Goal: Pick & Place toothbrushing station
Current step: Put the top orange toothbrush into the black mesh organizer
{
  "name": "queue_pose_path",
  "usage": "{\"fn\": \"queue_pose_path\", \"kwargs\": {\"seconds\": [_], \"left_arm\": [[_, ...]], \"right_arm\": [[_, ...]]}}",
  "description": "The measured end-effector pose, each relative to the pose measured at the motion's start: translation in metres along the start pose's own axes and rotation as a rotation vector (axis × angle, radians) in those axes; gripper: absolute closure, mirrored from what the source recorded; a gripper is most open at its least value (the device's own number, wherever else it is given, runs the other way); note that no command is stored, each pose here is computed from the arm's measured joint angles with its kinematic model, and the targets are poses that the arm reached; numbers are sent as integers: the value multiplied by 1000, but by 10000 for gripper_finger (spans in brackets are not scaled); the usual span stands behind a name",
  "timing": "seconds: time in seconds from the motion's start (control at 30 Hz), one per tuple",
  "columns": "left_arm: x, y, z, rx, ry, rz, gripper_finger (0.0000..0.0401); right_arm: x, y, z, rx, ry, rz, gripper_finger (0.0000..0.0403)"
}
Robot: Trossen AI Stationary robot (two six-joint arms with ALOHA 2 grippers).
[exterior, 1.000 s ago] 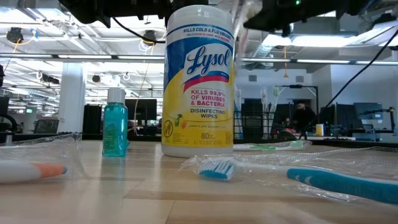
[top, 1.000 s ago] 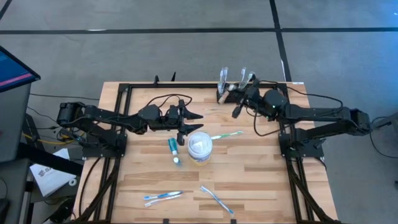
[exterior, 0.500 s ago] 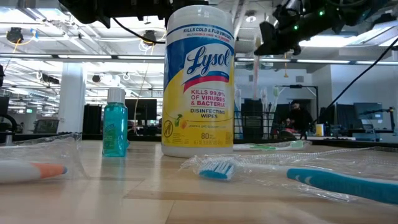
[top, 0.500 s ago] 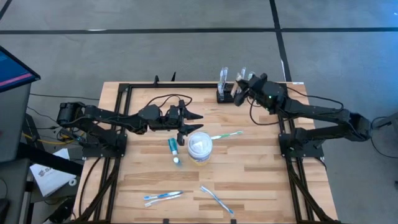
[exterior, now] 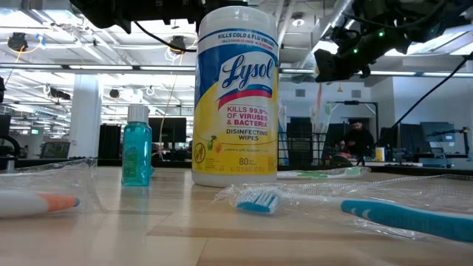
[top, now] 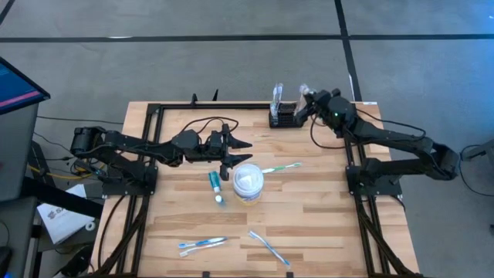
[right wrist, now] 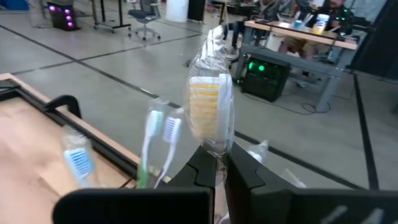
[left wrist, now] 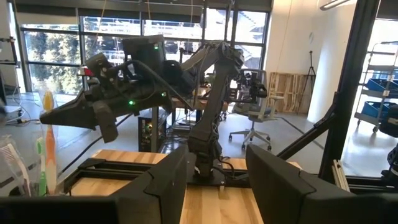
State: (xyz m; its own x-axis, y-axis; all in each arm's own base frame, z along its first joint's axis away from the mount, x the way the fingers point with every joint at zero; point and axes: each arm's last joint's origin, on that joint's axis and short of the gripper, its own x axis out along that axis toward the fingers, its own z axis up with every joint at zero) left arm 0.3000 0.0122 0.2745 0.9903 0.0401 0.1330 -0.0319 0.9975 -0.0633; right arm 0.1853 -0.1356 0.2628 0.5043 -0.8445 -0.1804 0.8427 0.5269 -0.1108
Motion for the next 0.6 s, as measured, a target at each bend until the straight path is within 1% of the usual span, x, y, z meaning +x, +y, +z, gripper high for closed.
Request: {"fn": "queue_pose_path", "kwargs": {"seconds": [0.13,0.33,0.6], "left_arm": [[0,0,0,0,0,0,243],[0,0,0,36,0,0,243],[0,0,0,37,0,0,243]], "right_arm": [[3,-6,-3,-5,26,-29,402],[5,-11,-4,-4,37,-50,401],[18,-7,-16,-4,96,-53,401]]}}
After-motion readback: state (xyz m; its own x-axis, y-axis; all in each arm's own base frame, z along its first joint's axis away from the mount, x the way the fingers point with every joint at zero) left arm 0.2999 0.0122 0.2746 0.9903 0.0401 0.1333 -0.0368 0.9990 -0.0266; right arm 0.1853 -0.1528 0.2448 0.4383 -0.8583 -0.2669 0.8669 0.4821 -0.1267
